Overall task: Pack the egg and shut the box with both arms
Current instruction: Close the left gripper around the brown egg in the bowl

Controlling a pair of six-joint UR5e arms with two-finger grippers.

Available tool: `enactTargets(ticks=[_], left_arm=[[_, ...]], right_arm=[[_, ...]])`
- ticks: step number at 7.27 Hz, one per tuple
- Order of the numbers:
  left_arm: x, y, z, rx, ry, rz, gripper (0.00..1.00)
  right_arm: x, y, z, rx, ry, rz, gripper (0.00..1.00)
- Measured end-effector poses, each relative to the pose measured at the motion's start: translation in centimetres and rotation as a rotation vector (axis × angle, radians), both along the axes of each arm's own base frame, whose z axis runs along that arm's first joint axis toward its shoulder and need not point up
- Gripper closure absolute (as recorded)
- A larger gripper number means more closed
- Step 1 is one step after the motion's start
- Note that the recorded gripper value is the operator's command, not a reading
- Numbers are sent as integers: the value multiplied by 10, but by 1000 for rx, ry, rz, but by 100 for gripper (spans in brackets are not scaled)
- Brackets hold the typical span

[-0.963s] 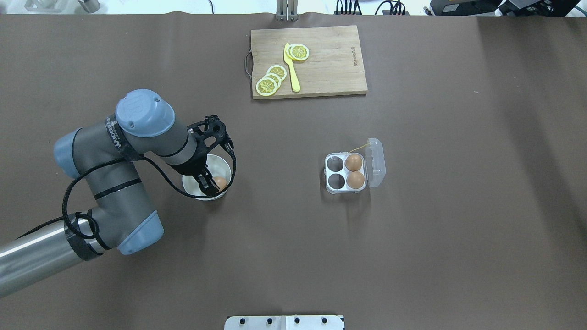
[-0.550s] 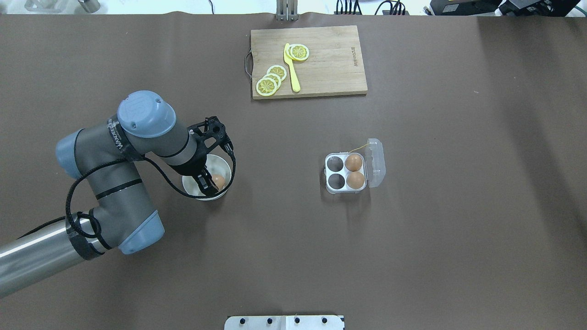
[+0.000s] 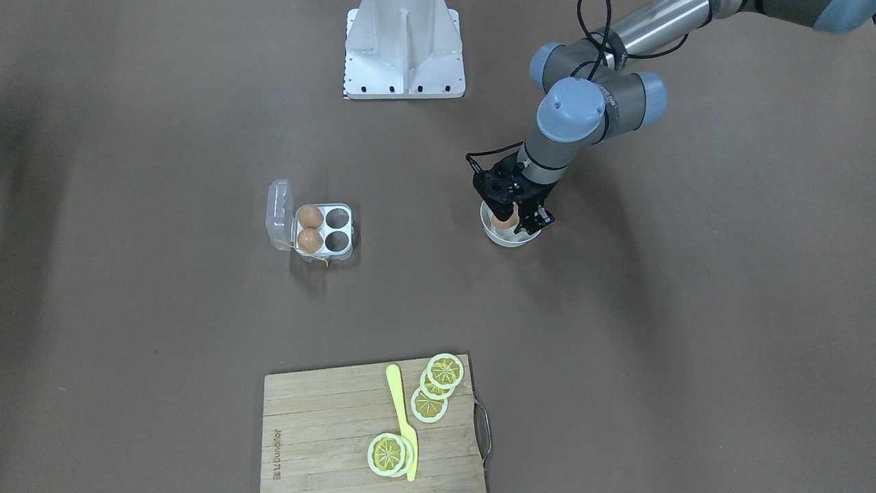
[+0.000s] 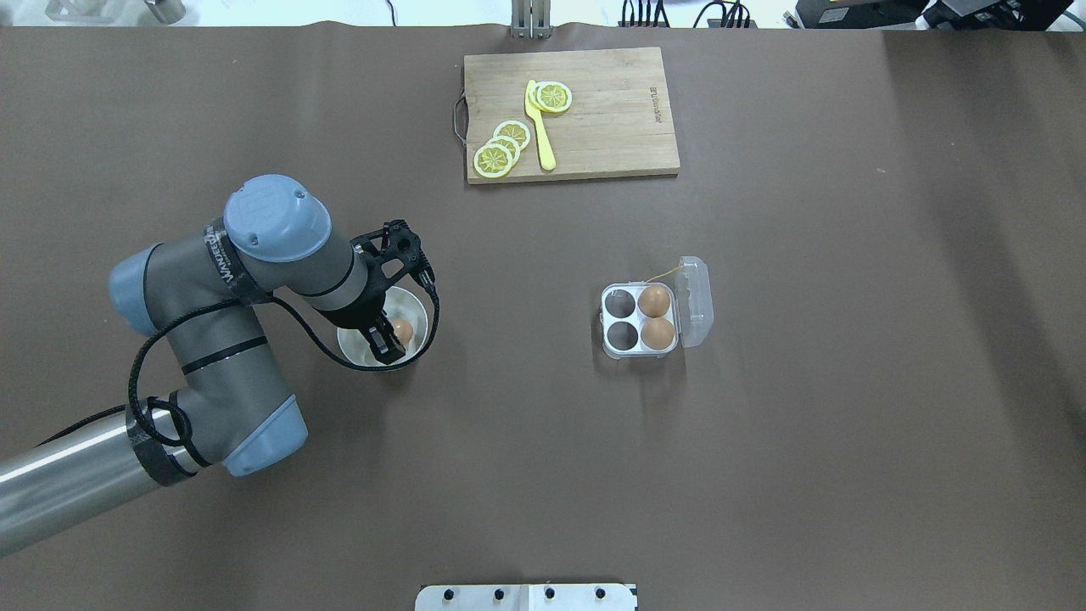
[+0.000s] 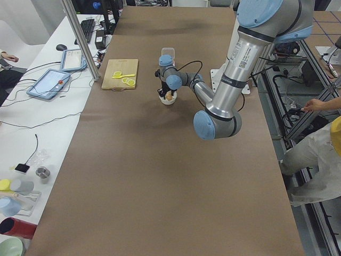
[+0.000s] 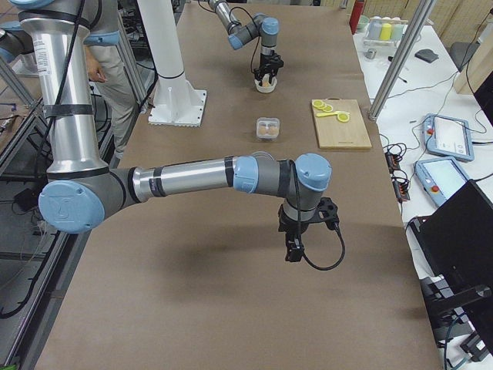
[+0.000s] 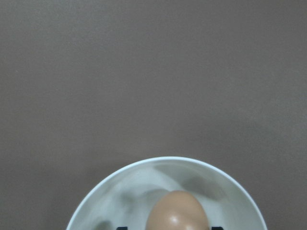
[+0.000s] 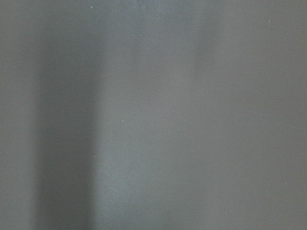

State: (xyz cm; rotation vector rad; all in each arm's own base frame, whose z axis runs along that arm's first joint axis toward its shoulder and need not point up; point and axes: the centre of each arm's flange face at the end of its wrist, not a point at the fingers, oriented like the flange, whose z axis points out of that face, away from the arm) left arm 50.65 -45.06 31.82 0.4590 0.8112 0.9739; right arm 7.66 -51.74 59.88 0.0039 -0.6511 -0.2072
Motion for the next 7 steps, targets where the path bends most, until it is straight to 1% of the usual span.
enactTargets(ticks=[2,3,4,7], left_arm=[[3,0,3,-2,-7,2,48],[4,0,4,-3,-9,2,56],[4,0,5,-3,-11,1,61],[3,0,-3,6,-1,2,66]], right_arm=[[0,0,-1,3,-1,0,0],[0,1,-1,2,-1,0,0],[0,1,-1,2,-1,0,0],[0,2,-1,3,-4,-1,0]])
